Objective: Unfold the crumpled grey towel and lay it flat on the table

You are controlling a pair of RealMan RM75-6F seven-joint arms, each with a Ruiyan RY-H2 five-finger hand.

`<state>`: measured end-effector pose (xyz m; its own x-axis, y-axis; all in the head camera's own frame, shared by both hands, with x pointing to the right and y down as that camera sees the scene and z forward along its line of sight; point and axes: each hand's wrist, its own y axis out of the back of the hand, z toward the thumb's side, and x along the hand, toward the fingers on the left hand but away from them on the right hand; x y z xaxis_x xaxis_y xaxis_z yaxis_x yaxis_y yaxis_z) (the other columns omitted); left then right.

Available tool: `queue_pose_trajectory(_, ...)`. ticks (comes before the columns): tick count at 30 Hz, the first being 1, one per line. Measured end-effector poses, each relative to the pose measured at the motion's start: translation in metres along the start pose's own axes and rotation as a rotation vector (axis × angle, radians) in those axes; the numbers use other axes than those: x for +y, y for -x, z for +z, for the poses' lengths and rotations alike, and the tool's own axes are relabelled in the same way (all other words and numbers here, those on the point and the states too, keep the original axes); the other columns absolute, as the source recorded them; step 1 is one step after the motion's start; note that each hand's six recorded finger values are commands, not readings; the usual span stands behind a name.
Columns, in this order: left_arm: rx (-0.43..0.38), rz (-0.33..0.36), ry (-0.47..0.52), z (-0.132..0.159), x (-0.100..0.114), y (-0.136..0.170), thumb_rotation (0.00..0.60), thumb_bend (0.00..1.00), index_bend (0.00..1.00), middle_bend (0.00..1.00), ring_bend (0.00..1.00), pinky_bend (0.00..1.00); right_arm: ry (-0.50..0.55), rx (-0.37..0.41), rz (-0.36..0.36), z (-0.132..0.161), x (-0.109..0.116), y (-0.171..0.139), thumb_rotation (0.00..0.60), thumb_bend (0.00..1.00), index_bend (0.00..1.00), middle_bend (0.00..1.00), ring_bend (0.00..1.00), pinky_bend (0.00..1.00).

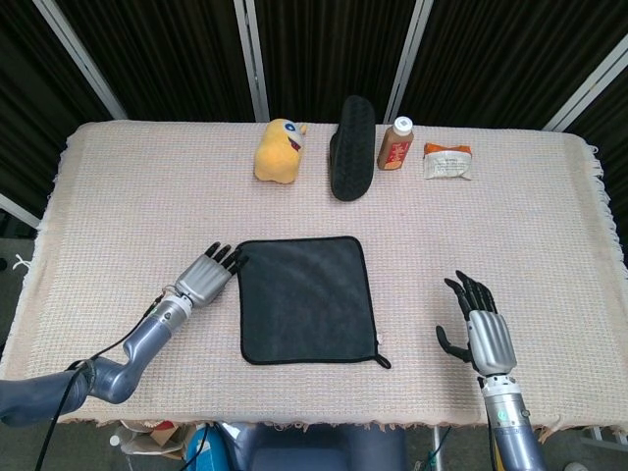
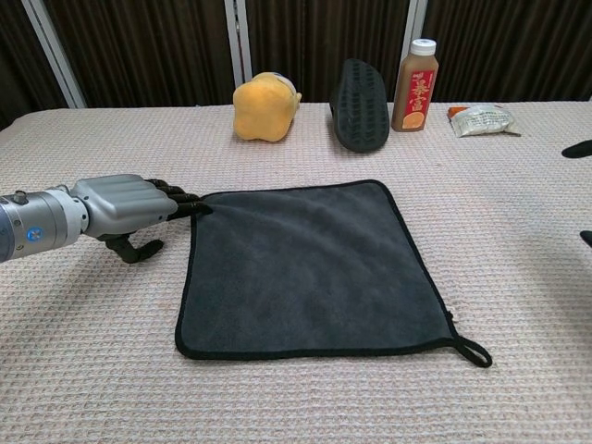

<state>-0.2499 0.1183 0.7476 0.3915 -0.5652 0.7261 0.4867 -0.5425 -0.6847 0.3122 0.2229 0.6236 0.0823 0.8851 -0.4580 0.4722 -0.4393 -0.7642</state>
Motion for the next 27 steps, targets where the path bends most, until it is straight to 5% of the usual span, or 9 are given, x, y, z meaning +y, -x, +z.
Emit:
queue_pose_trajectory(7, 0.004, 0.012, 0.015, -0.003, 0.003, 0.001, 0.600, 0.59, 0.01, 0.02, 0.00, 0.06, 0.000, 0.001, 0.001, 0.000, -0.001, 0.000, 0.600, 0.39, 0.13, 0.05, 0.00, 0.01)
queue_pose_trajectory(13, -0.003, 0.051, 0.060, 0.001, 0.010, 0.003, 0.600, 0.33, 0.00, 0.00, 0.00, 0.04, 0.000, 0.002, 0.000, 0.000, 0.000, 0.000, 0.600, 0.39, 0.13, 0.05, 0.00, 0.01)
queue_pose_trajectory(27, -0.123, 0.244, 0.197, 0.033, 0.045, 0.027, 0.600, 0.32, 0.00, 0.00, 0.00, 0.00, 0.006, 0.008, -0.002, 0.002, 0.000, -0.001, 0.600, 0.40, 0.13, 0.05, 0.00, 0.01)
